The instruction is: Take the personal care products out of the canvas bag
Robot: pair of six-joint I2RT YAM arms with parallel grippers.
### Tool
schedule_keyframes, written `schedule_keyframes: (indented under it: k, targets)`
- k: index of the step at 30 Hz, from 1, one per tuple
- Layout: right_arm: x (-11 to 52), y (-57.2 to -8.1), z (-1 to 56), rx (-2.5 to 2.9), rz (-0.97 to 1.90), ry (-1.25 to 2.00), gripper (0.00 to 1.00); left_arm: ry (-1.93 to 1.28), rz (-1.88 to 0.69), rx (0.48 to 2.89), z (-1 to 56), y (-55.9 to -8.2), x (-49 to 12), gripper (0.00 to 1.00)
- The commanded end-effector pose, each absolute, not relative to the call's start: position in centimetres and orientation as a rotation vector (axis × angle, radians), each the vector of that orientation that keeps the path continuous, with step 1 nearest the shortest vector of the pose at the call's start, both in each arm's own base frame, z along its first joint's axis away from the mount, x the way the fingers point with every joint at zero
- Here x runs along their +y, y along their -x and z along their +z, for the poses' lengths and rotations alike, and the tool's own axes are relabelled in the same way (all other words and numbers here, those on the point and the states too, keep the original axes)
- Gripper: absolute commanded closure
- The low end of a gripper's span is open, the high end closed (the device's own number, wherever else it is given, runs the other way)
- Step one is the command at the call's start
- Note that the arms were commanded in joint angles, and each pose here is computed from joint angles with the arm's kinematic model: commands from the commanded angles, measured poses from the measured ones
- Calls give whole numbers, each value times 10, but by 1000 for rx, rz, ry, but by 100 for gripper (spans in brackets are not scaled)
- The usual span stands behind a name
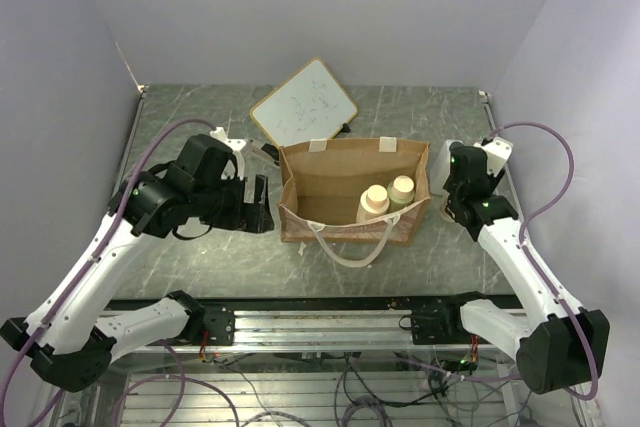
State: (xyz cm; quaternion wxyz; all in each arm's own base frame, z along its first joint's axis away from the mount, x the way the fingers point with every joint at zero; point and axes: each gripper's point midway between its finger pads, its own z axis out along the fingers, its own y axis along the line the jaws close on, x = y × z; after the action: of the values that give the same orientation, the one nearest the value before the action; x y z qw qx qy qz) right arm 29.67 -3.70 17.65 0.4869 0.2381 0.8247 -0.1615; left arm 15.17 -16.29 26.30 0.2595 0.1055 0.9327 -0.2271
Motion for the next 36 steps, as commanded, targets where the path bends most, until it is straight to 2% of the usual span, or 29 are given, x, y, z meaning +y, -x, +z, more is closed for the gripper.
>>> schedule_keyframes:
  k: [1,10,14,18,21,22,23,25,30,36]
  targets:
    - [-35,-325,206,1840,-268,-641,100,-255,-630,2494,275,-162,-170,1]
    - [-35,-331,183,1875,-248,-623,100,-209,-681,2488,276,-176,-186,1]
    - [-36,-332,175,1886,-242,-599,92,-181,-725,2486,276,-178,-193,1]
    - [-34,-331,167,1929,-243,-566,66,-144,-759,2487,276,-178,-198,1]
    - [-33,-326,170,1959,-248,-557,33,-128,-797,2498,279,-176,-203,1]
    - [-34,-323,172,1968,-256,-565,26,-134,-812,2498,280,-176,-205,1]
    - [-35,-320,176,1973,-261,-569,23,-139,-830,2500,282,-176,-208,1]
    - [-35,-312,184,1989,-257,-570,20,-150,-864,2505,282,-176,-214,1]
    - [-22,-286,216,2055,-166,-508,19,-157,-891,2548,269,-178,-224,1]
    - [47,-277,271,2118,263,-272,19,-171,-920,2589,258,-185,-237,1]
